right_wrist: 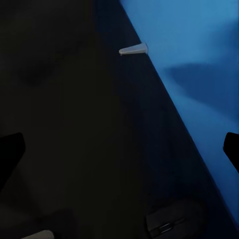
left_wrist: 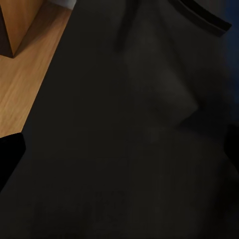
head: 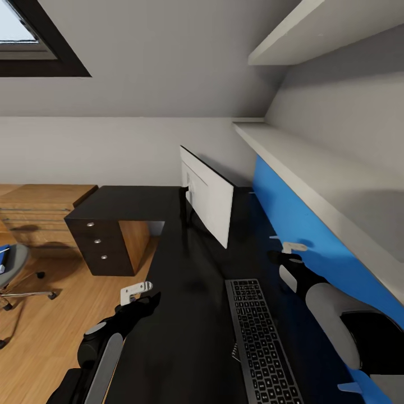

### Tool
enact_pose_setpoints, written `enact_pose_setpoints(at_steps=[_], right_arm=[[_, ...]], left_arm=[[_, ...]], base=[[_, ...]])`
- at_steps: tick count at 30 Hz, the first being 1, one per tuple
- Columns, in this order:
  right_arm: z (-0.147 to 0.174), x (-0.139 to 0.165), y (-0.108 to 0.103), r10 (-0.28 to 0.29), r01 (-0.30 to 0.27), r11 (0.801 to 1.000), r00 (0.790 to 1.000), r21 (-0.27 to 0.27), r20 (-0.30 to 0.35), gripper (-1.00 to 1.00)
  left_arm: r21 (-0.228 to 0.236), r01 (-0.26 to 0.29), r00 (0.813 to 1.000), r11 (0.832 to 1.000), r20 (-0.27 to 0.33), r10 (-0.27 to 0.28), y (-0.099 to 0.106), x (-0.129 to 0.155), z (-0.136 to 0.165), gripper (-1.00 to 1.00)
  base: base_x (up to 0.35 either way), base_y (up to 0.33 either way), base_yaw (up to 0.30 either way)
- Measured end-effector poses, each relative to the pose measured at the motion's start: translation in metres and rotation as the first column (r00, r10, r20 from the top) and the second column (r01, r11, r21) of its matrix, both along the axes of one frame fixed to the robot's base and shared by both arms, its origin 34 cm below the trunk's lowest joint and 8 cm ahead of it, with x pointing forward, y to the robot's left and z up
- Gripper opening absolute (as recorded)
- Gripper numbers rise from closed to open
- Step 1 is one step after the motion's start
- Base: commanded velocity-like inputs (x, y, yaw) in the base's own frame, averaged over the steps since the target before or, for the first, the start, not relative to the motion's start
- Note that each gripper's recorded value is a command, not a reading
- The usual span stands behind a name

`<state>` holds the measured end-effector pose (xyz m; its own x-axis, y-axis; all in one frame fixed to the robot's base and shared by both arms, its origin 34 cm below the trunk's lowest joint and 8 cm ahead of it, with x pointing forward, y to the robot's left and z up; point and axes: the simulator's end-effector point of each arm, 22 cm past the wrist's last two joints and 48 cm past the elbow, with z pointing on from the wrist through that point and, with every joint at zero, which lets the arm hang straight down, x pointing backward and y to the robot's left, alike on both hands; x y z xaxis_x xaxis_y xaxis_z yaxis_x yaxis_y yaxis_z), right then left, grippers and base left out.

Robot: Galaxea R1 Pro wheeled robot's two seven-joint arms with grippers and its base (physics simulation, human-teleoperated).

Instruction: In the bedroom, organize the workspace by keeping the computer under the desk, ensuring the monitor is on the desk, placing the keyboard on the desk next to the monitor, placing the mouse on the desk next to the keyboard, moving the folder from the swivel chair onto the desk next to the mouse, stacking the notebook on top of the folder with the pen on top of the notebook, and positioning the swivel chair next to the desk.

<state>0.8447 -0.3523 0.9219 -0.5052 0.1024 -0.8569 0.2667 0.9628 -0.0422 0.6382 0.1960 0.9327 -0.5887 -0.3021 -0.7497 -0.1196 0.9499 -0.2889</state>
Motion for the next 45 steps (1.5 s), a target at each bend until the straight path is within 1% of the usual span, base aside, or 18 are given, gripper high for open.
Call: enact_pose_setpoints(at_steps=[5,45], right_arm=[[0.002,0.001,-0.002,-0.004,0.004,1.0,1.0,-0.003,0.015,1.0],[-0.04,-0.003,-0.003,-0.006,0.006,1.0,0.999,-0.005,-0.044,1.0]], left_arm=[[0.0,0.0,1.0,1.0,-0.002,0.0,0.0,0.0,-0.001,1.0],[0.0,0.002,0.998,1.0,-0.061,-0.002,-0.001,-0.004,-0.031,1.0]], base=[[0.0,0.0,0.0],[0.0,0.0,0.0]])
